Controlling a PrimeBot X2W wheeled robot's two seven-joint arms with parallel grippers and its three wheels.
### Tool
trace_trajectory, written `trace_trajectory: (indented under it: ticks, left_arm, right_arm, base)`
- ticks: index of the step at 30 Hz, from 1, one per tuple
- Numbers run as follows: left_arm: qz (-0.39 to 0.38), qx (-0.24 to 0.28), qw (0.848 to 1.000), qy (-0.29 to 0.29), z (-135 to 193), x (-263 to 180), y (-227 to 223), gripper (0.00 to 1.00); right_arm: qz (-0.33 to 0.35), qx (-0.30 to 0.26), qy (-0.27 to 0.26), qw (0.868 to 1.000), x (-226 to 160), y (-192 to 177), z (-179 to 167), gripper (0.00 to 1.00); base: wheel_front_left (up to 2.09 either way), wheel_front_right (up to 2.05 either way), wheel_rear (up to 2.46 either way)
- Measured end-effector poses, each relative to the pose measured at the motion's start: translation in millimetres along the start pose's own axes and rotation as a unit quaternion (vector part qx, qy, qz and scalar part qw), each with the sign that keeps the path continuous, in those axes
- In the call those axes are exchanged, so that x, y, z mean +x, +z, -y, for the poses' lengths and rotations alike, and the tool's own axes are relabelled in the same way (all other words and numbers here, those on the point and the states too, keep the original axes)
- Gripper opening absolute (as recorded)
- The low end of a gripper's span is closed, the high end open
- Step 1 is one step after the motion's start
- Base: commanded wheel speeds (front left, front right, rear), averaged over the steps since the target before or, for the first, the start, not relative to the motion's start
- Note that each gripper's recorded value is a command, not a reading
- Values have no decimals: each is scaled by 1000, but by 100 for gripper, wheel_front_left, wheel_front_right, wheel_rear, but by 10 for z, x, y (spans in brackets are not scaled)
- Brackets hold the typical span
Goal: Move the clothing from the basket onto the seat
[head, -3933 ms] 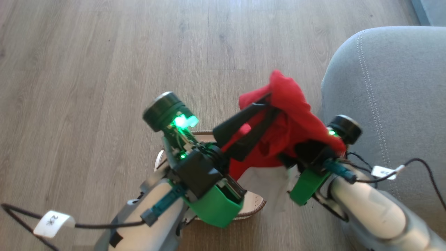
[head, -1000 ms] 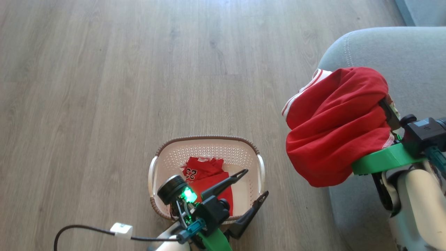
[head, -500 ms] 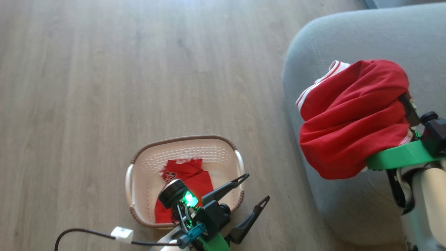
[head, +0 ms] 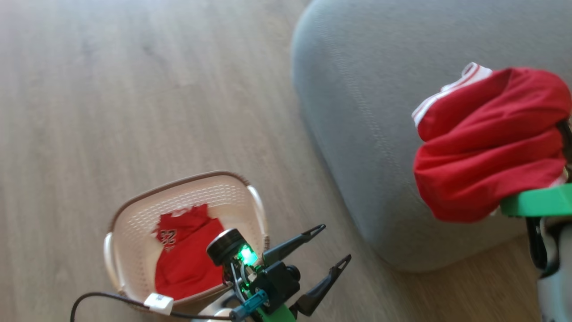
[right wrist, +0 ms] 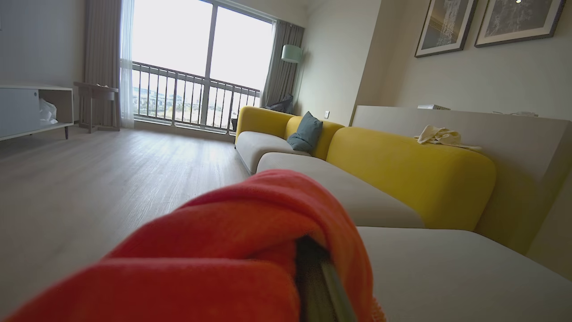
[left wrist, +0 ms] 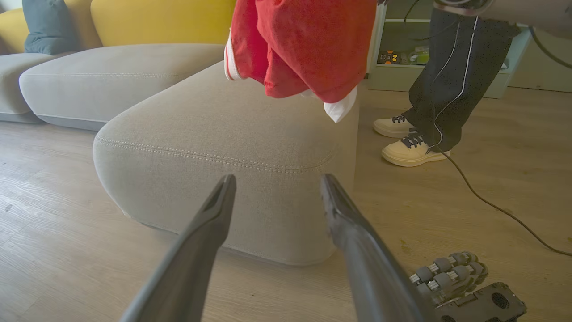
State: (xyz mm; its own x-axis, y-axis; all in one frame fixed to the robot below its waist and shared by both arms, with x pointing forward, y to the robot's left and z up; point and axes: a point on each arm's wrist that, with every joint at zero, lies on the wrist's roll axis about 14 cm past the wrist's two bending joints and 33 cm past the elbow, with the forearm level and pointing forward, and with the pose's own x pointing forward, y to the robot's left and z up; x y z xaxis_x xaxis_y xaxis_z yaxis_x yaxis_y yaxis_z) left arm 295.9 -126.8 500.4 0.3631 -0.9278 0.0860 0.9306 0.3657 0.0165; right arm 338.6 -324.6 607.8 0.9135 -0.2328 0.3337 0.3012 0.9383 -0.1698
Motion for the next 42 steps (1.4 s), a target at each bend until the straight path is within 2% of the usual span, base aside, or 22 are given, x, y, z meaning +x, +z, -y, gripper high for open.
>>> trace_trajectory:
  ticks: [5,14,25,30,35,42]
  left_arm:
    - [7,1,999,-41,116,133,-1,100]
    - [19,-7,992,-122,489,300,5,100]
    - [16,-16,990,-138,482,329,-88,100]
    - [8,-25,990,-136,409,307,-187,100]
    - [-3,-15,990,-142,206,282,-388,100]
    - [-34,-34,988,-146,-18,105,-806,100]
  right_arm:
    - [-31,-10,-48,998,-291,-104,286,0]
    - [-40,-26,-108,993,-602,-23,619,0]
    - [-58,-45,-138,988,-693,-76,758,0]
    - [-43,-62,-141,987,-520,-2,844,0]
    - [-8,-107,-147,983,-76,175,1034,0]
    - [25,-142,-126,981,637,221,980,0]
  base:
    - [0,0,0]
    - [0,0,0]
    - [0,0,0]
    - [0,0,0]
    - [0,0,0]
    - [0,0,0]
